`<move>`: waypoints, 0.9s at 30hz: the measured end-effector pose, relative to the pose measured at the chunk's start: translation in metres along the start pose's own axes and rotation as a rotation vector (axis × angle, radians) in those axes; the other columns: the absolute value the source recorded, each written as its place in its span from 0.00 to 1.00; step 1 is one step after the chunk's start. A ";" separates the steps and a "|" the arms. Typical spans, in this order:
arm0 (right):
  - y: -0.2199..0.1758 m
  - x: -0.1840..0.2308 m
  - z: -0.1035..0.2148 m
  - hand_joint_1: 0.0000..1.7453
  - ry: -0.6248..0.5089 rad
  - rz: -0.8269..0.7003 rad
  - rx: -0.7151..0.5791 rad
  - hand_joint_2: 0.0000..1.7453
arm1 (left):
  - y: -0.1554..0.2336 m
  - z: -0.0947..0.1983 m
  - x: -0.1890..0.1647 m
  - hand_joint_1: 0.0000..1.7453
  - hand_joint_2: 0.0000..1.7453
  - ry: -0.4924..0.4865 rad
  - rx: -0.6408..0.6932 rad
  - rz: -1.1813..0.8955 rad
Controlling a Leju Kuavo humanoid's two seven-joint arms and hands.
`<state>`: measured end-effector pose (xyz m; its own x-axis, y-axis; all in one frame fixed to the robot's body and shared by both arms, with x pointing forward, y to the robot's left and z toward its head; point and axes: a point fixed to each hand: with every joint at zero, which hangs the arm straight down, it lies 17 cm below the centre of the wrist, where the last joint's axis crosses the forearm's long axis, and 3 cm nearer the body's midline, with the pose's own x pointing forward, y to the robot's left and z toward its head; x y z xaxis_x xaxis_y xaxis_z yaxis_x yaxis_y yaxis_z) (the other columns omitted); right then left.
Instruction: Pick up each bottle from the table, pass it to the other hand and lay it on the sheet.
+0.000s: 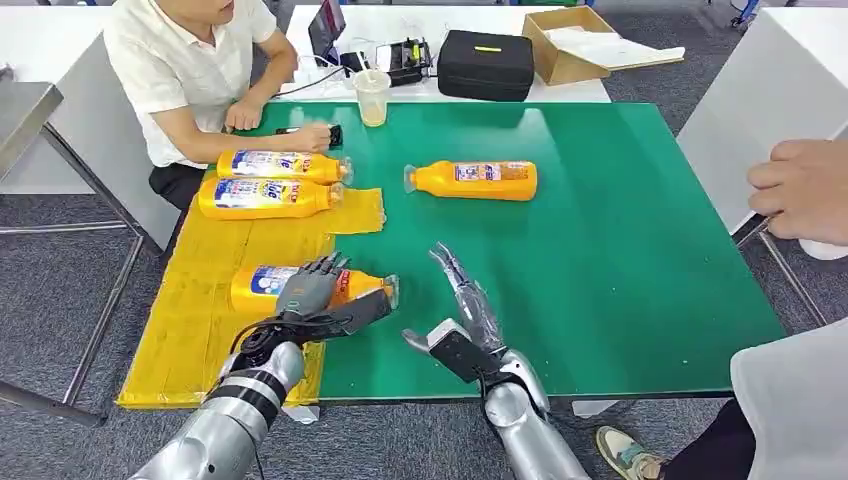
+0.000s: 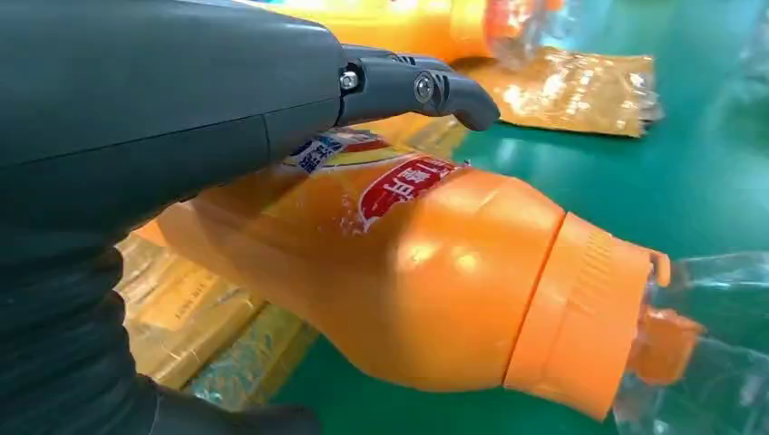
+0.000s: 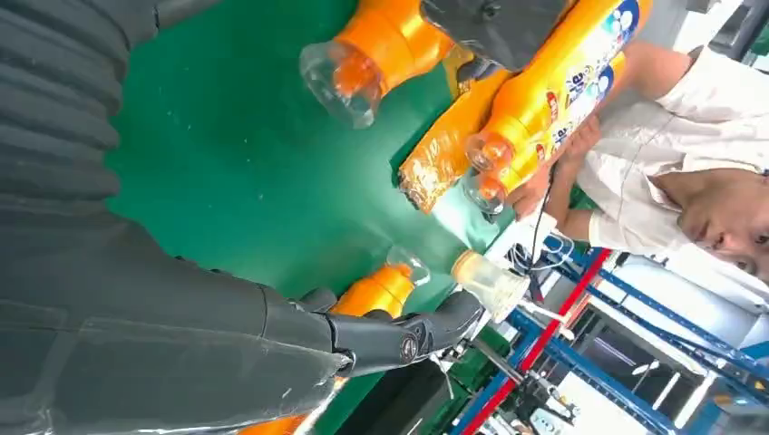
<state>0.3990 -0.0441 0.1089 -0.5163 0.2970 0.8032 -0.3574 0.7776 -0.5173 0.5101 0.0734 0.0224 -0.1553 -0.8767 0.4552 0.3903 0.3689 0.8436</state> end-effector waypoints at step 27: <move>-0.001 -0.015 0.010 0.00 0.038 0.034 -0.012 1.00 | 0.020 0.037 0.105 0.00 1.00 -0.329 0.204 0.074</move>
<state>0.3997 -0.0548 0.0944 -0.4979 0.3438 0.7962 -0.3306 0.7736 -0.5407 0.4680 0.0004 0.0977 -0.4289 -0.7122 0.5557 0.2281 0.5098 0.8295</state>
